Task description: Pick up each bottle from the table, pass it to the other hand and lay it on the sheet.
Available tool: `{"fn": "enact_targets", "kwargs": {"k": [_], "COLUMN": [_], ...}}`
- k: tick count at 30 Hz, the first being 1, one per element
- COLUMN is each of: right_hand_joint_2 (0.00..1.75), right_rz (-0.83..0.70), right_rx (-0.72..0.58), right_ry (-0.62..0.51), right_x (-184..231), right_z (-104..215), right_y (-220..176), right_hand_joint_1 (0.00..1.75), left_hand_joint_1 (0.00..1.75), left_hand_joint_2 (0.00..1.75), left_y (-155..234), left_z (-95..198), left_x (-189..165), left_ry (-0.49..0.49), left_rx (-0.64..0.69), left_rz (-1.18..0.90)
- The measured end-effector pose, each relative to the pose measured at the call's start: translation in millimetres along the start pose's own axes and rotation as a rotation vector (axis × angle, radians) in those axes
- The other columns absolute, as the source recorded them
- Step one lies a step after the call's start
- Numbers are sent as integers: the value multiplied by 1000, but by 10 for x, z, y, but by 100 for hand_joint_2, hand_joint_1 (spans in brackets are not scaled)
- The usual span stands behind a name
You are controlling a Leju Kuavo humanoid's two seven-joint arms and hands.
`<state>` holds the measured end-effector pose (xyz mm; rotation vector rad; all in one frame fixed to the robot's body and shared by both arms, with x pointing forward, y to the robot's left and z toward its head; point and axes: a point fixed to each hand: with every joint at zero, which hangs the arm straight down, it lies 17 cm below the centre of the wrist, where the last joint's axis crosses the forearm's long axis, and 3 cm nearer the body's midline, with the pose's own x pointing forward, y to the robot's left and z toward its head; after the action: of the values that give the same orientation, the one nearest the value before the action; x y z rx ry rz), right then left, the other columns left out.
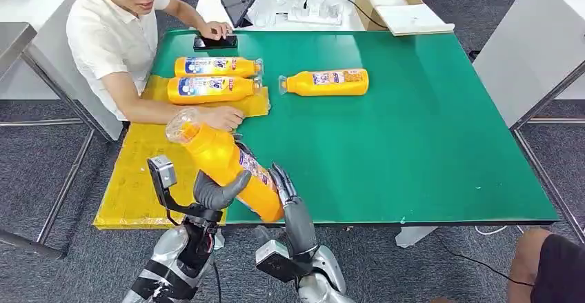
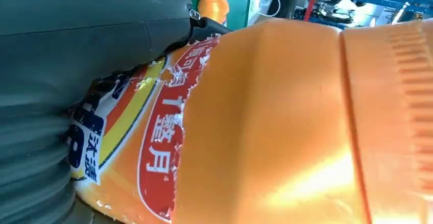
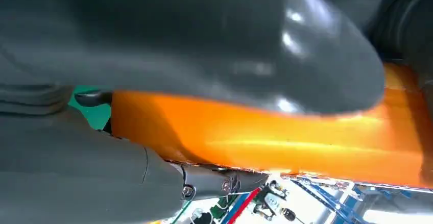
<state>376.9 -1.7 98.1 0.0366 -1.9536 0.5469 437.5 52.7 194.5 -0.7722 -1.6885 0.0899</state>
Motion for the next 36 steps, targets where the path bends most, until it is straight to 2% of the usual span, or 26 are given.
{"fn": "enact_targets", "kwargs": {"k": [4, 9, 15, 18, 19, 21, 27, 30, 36], "right_hand_joint_2": [0, 0, 0, 0, 0, 0, 0, 0, 0], "right_rz": [-9, -20, -24, -33, -41, -41, -37, -36, -30], "right_rx": [-5, -26, -51, -58, -64, -74, -98, -103, -101], "right_ry": [-1, -21, -10, 59, 79, 94, 133, 146, 157], "right_x": [4, 33, 48, -100, -158, -238, -391, -439, -476], "right_z": [1, 43, 96, 171, 205, 265, 335, 354, 368], "right_y": [-6, -14, -1, -19, -43, -89, -191, -219, -225], "right_hand_joint_1": [0, 0, 0, 0, 0, 0, 0, 0, 0], "left_hand_joint_1": [175, 175, 175, 175, 175, 175, 175, 171, 175], "left_hand_joint_2": [175, 175, 175, 175, 175, 175, 175, 175, 175], "left_y": [79, 379, 600, 913, 992, 1146, 1334, 1435, 1718], "left_z": [-25, -182, -136, -145, -145, -116, -84, -96, -260], "left_x": [11, 104, -58, -92, -104, -106, -49, -27, 137], "left_ry": [-11, -74, 8, 81, 95, 109, 127, 156, 218], "left_rx": [38, 154, 99, 108, 74, 22, 13, 12, 51], "left_rz": [-49, -453, -702, -1094, -1257, -1437, -1471, -1554, -1766]}}
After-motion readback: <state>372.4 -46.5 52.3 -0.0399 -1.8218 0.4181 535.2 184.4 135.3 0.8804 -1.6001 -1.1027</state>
